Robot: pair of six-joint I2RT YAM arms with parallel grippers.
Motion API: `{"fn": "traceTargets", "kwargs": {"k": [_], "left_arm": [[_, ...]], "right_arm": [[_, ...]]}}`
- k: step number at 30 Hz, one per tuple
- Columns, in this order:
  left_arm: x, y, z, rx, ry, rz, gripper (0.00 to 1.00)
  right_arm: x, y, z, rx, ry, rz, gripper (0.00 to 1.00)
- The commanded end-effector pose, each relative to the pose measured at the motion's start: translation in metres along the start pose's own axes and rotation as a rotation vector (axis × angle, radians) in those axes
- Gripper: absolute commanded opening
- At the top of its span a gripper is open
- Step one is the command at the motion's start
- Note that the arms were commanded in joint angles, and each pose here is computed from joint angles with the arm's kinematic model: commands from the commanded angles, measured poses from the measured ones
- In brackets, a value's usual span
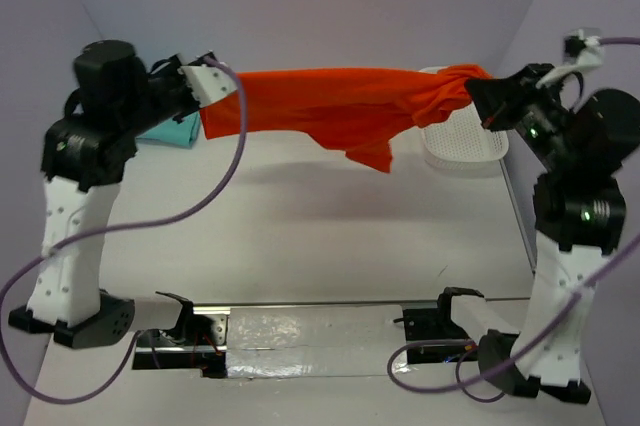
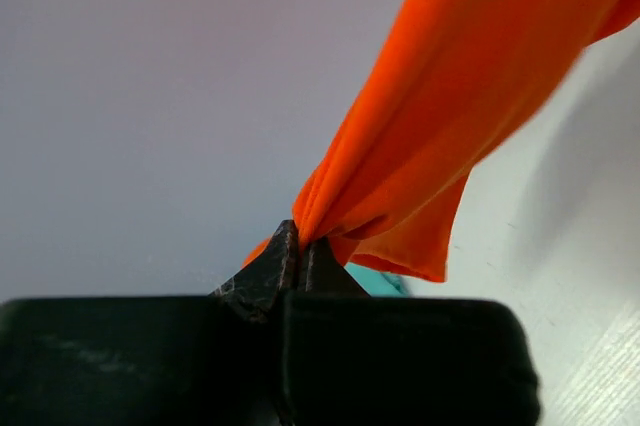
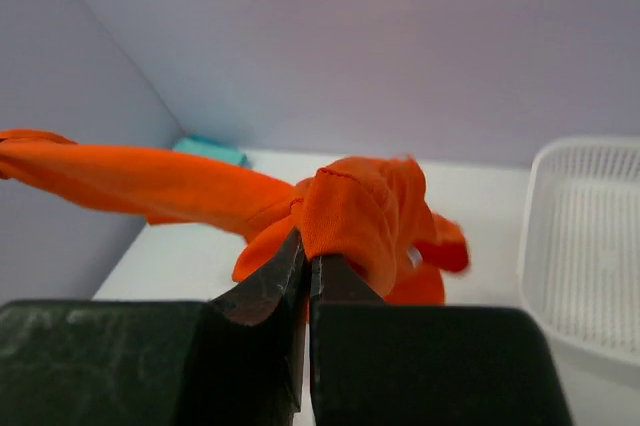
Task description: Fold and stack the t-shirts
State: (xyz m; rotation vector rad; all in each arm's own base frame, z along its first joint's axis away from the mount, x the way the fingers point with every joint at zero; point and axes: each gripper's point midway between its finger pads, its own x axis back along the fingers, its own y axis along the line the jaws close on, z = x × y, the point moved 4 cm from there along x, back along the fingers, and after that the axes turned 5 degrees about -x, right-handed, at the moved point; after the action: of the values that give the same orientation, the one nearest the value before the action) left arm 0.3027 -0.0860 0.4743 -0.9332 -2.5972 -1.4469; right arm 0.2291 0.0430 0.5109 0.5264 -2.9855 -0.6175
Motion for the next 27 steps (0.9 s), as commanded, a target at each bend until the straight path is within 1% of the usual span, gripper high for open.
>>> {"fn": "traceTargets", "kwargs": {"k": [1,3,4,6,7,11,13,14,16,17,18,19,20,21,22,23,24,25,26,27], "left_arm": [[0.028,-0.01,-0.001,0.114,0.038,0.032,0.0],[0.054,0.005,-0.014,0.116,0.009,-0.054,0.0],[0.064,0.01,-0.016,0.13,0.016,-0.093,0.0],[0.079,0.019,-0.023,0.14,0.003,-0.146,0.0],[0.081,0.018,-0.024,0.158,0.001,-0.147,0.0],[0.068,-0.004,-0.015,0.24,0.02,-0.057,0.0],[0.047,-0.024,0.002,0.291,0.06,0.0,0.0],[0.031,-0.037,0.015,0.318,0.093,0.043,0.0],[0.01,-0.05,0.031,0.348,0.139,0.097,0.0],[-0.008,-0.054,0.048,0.385,0.186,0.128,0.0],[-0.022,-0.062,0.057,0.43,0.184,0.178,0.0],[-0.034,-0.066,0.066,0.462,0.199,0.208,0.0],[-0.056,-0.072,0.087,0.509,0.243,0.251,0.0],[-0.068,-0.075,0.093,0.533,0.238,0.279,0.0],[-0.081,-0.073,0.101,0.545,0.24,0.279,0.0],[-0.102,-0.077,0.119,0.572,0.269,0.3,0.0],[-0.114,-0.077,0.127,0.574,0.274,0.303,0.0],[-0.141,-0.084,0.148,0.594,0.306,0.325,0.0],[-0.155,-0.082,0.156,0.608,0.31,0.32,0.05],[-0.168,-0.083,0.165,0.639,0.319,0.323,0.16]], "right_arm": [[0.038,0.03,-0.026,0.073,-0.119,-0.031,0.0],[0.059,0.045,-0.033,0.094,-0.173,-0.05,0.0],[0.065,0.05,-0.035,0.104,-0.188,-0.057,0.0],[0.081,0.061,-0.036,0.12,-0.212,-0.081,0.0],[0.084,0.064,-0.035,0.119,-0.211,-0.091,0.0],[0.081,0.062,-0.023,0.079,-0.159,-0.102,0.0],[0.063,0.044,-0.003,0.029,-0.093,-0.083,0.0],[0.047,0.029,0.012,-0.002,-0.049,-0.064,0.0],[0.02,0.007,0.029,-0.059,0.017,-0.039,0.0],[0.007,-0.001,0.034,-0.07,0.032,-0.038,0.0],[-0.009,-0.012,0.049,-0.107,0.083,-0.047,0.0],[-0.036,-0.02,0.059,-0.119,0.121,-0.066,0.0],[-0.052,-0.022,0.067,-0.12,0.149,-0.075,0.0],[-0.068,-0.02,0.07,-0.103,0.166,-0.085,0.0],[-0.106,-0.036,0.091,-0.071,0.232,-0.032,0.0],[-0.123,-0.02,0.09,-0.042,0.253,-0.078,0.0],[-0.144,-0.025,0.1,-0.053,0.296,-0.072,0.0],[-0.184,-0.053,0.136,-0.14,0.407,0.01,0.0],[-0.204,-0.058,0.126,-0.158,0.387,0.035,0.03],[-0.225,-0.072,0.139,-0.177,0.418,0.083,0.12]]}}
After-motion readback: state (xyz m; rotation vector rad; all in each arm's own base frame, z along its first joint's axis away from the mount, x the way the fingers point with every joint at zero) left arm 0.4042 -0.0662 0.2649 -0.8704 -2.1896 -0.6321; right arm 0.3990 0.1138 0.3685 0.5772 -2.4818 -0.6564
